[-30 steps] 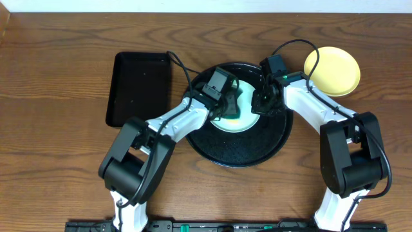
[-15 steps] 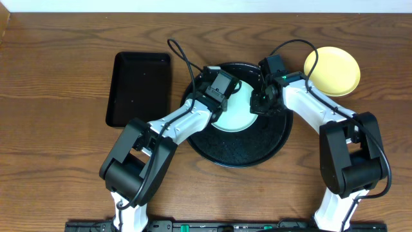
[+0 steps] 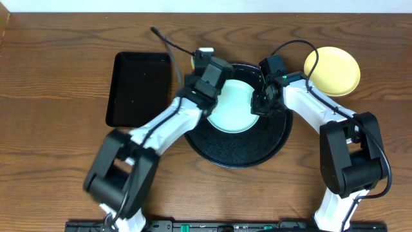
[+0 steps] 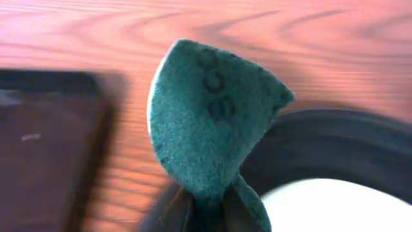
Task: Clean dirty plates on tray and stack at the side
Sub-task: 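Keep scrubbing the light blue plate's red smear with the left-held sponge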
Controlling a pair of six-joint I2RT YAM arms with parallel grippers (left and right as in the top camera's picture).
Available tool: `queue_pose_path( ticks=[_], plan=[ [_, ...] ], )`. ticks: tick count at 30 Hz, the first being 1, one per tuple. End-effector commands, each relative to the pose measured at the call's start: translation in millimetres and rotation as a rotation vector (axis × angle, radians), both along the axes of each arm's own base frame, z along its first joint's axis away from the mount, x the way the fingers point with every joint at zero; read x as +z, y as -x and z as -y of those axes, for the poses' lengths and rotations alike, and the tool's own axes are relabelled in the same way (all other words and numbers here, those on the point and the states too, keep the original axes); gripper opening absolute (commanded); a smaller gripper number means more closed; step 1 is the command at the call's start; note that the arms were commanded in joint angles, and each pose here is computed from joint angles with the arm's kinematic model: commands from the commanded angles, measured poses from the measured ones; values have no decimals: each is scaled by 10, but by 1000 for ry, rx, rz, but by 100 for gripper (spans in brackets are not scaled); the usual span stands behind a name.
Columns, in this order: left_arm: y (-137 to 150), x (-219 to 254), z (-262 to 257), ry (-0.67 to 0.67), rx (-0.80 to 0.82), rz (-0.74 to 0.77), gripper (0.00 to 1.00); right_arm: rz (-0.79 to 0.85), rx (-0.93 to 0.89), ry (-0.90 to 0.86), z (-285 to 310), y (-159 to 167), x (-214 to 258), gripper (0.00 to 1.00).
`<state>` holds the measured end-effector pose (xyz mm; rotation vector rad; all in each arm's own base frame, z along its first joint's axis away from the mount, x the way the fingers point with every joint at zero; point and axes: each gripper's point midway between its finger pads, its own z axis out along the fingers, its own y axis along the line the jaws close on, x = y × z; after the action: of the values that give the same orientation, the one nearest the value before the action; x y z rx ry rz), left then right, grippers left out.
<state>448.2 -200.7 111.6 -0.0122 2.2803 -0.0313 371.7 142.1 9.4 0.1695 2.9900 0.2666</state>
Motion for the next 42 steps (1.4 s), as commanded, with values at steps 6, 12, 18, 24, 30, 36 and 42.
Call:
queue_pose_path(
  ticks=[6,12,18,24,30,36,42],
  plan=[
    [695,-207,1045,497,-399,-370,8,15,-1,34,57,-29,-3,1],
    [741,-694,977,457,-357,-468,8,22,-1,32,52,-45,1,1],
    [656,-1126,686,355,-237,-505,8,17,0,33,56,-34,-2,1],
    [457,-1259,9,131,-9,-443,8,18,0,33,55,-35,-1,1],
    [239,-1175,-438,-21,143,-324,8,18,0,34,56,-35,-2,1],
    [76,-1093,-577,-41,170,-260,8,12,3,37,62,-19,-5,1],
    [-33,-1041,-815,-60,238,-223,8,3,0,60,106,5,-14,1]
  ],
)
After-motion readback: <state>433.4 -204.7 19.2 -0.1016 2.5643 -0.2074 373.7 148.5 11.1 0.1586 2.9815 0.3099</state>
